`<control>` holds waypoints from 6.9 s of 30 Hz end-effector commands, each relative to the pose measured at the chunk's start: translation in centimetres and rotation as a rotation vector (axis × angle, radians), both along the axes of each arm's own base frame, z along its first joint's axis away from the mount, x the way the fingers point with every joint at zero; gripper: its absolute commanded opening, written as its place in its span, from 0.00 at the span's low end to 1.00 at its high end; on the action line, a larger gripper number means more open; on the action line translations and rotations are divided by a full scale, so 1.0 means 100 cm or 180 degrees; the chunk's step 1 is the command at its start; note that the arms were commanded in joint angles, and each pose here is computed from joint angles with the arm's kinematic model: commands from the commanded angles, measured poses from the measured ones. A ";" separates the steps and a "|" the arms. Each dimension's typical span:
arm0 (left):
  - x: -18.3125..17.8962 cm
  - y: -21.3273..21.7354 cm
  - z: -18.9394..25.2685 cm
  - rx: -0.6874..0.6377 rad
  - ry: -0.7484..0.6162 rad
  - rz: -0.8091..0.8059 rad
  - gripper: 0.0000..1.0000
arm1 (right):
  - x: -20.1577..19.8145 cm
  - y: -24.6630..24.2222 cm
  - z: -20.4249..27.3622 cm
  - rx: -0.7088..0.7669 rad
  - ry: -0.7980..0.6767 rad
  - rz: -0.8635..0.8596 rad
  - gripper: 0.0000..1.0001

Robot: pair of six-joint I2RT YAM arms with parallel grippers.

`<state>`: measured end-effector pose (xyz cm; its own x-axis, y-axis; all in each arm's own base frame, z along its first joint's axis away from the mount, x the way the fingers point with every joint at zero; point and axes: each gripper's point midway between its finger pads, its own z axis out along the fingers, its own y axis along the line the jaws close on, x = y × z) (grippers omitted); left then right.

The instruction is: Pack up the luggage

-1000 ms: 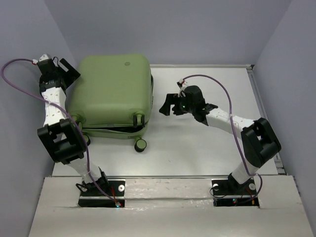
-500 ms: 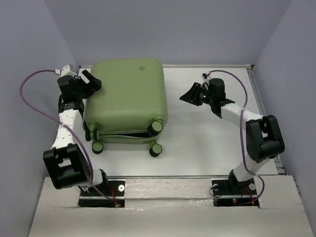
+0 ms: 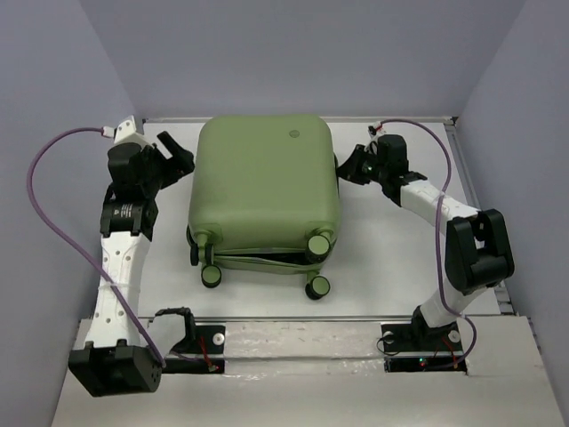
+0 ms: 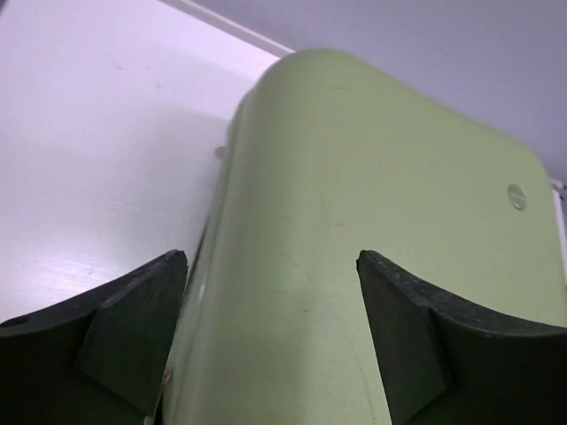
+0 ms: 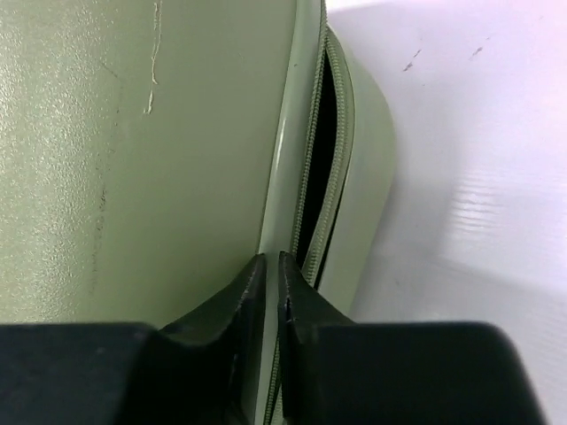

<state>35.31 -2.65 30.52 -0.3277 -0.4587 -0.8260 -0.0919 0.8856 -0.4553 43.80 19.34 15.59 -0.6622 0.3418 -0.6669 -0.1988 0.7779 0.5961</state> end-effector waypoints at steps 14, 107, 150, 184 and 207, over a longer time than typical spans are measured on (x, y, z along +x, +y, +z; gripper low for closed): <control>-0.056 0.054 -0.170 -0.0680 0.0783 0.0738 0.16 | -0.016 -0.033 -0.038 -0.0579 0.0218 -0.0322 0.07; 0.057 -0.055 -0.221 -0.0064 0.1774 -0.0511 0.74 | 0.005 0.111 0.085 -0.0274 -0.0879 0.0754 0.07; -0.071 -0.113 -0.074 -0.0516 0.0067 -0.1014 0.81 | -0.214 0.091 0.077 0.0269 -0.1296 0.1223 0.29; -0.137 -0.212 -0.091 -0.0653 0.0110 -0.2449 0.98 | -0.208 0.109 0.032 0.0689 -0.1809 0.0653 0.12; -0.084 -0.248 -0.029 -0.0953 -0.0271 -0.2089 0.98 | -0.361 0.284 -0.014 0.0162 -0.1333 0.1637 0.07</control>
